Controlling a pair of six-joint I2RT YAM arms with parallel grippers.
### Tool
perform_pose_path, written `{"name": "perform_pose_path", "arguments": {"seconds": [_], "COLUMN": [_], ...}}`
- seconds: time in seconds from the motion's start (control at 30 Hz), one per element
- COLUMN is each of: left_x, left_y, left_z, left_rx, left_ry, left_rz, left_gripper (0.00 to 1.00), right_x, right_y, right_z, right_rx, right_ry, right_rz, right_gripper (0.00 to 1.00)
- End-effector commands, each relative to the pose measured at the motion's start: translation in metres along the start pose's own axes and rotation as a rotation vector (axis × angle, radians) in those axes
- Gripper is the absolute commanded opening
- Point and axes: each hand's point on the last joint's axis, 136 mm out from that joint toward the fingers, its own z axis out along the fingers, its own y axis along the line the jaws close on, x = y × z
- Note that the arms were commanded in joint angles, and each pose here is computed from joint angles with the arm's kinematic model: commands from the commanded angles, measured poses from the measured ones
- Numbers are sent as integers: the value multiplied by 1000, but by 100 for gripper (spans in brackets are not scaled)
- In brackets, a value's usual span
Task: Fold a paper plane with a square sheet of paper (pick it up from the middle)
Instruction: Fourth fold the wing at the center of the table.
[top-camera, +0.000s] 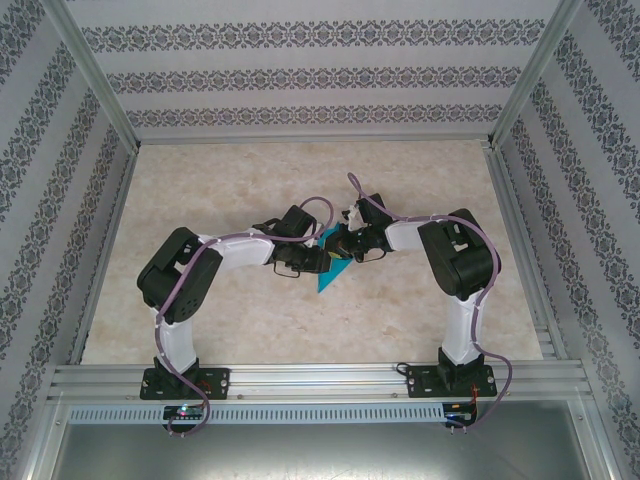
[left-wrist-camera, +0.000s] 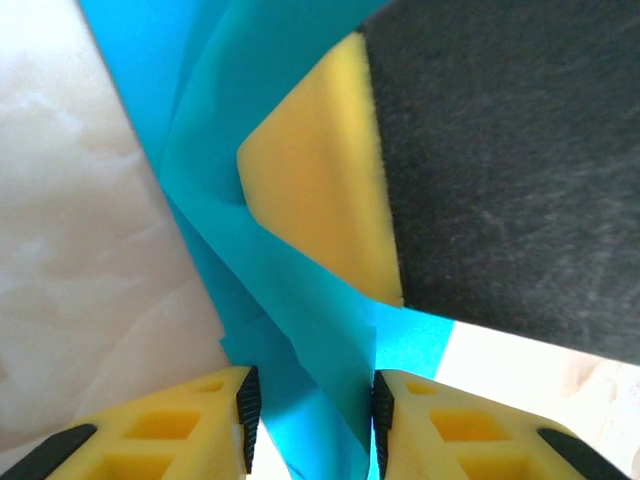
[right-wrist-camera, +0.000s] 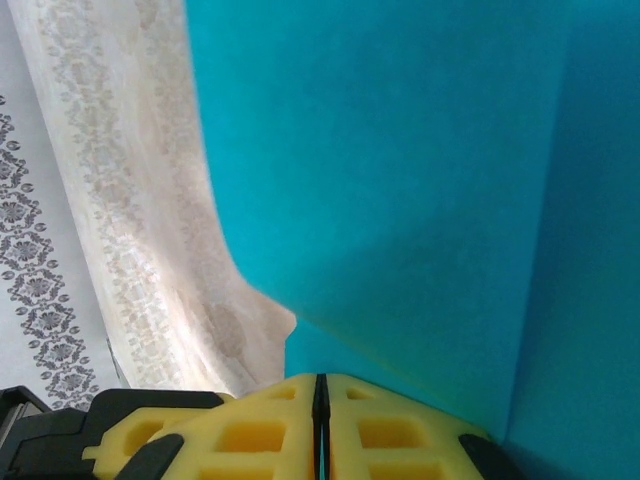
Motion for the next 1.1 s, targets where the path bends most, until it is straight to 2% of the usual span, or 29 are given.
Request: {"name": "perform_pose_path", "arguments": {"seconds": [0.0,0.27,0.47,0.8,1.07], "left_x": [0,4,9,15,20], "left_y": [10,17,21,23,26], "left_z": [3,10,14,15,15], "left_rx": [-28,-40,-48,-43,-49], "left_ry": [20,37,55,67,70], "left_rz": [8,6,9,7,5], "left_gripper": [37,27,20,18,18], "right_x": [7,3,-1,-3,17], "right_y": [-3,10,21,26,14], "right_z": [4,-2,-9,-33,-35], "right_rx": [1,-22,-40,-25,32], "right_ry": [14,-6,-24,-68,-32], "right_rz": [7,-6,-21,-36,-25], "right_gripper": [12,12,16,18,15]}}
